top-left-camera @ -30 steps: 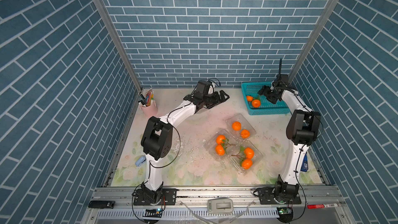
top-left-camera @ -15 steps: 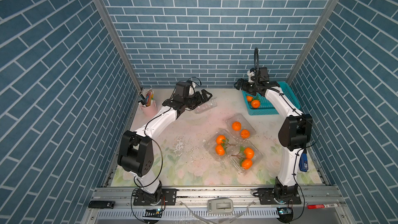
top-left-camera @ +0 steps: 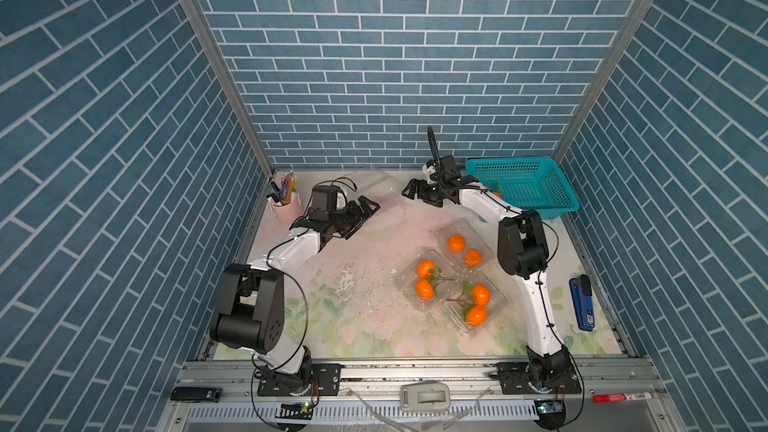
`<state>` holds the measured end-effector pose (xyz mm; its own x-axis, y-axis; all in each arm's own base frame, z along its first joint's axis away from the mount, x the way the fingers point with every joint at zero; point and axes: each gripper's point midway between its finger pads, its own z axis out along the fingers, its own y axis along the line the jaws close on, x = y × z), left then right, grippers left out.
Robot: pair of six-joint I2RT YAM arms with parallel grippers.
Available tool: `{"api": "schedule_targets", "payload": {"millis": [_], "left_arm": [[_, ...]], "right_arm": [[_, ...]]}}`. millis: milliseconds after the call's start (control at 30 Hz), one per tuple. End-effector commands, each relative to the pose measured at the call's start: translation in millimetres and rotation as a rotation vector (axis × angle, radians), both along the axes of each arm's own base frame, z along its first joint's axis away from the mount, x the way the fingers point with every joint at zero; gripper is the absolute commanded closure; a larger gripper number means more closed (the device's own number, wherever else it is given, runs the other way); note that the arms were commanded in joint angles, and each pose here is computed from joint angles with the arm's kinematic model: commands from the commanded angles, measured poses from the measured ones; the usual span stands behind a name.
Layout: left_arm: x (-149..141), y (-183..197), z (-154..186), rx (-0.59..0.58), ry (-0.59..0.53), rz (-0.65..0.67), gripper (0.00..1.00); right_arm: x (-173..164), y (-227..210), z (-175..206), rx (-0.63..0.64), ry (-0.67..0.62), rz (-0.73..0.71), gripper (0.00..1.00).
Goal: Take oranges out of containers
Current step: Move the packing box to the center of the board.
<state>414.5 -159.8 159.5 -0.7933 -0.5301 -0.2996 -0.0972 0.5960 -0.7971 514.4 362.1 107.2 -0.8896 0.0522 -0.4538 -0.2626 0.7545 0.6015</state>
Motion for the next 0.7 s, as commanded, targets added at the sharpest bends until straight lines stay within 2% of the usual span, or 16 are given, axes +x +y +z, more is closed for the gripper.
{"api": "schedule_targets", "payload": {"millis": [0,133,333,500,667], "left_arm": [[1,7,10,-0.027,-0.034,0.006,0.01],[0,24,4,-0.023,-0.002,0.055,0.01],[-5,44,5,-0.018,0.004,0.105,0.01],[-8,49,10,-0.006,-0.008,0.109,0.01],[-1,46,12,-0.017,-0.01,0.106,0.01]], "right_arm": [[0,37,21,0.098,-0.029,0.019,0.02],[-7,77,23,0.19,-0.009,0.036,0.02],[-19,124,38,0.256,-0.023,0.109,0.02],[-23,112,55,0.209,-0.057,0.111,0.02],[-24,74,78,0.125,-0.142,0.064,0.02]]}}
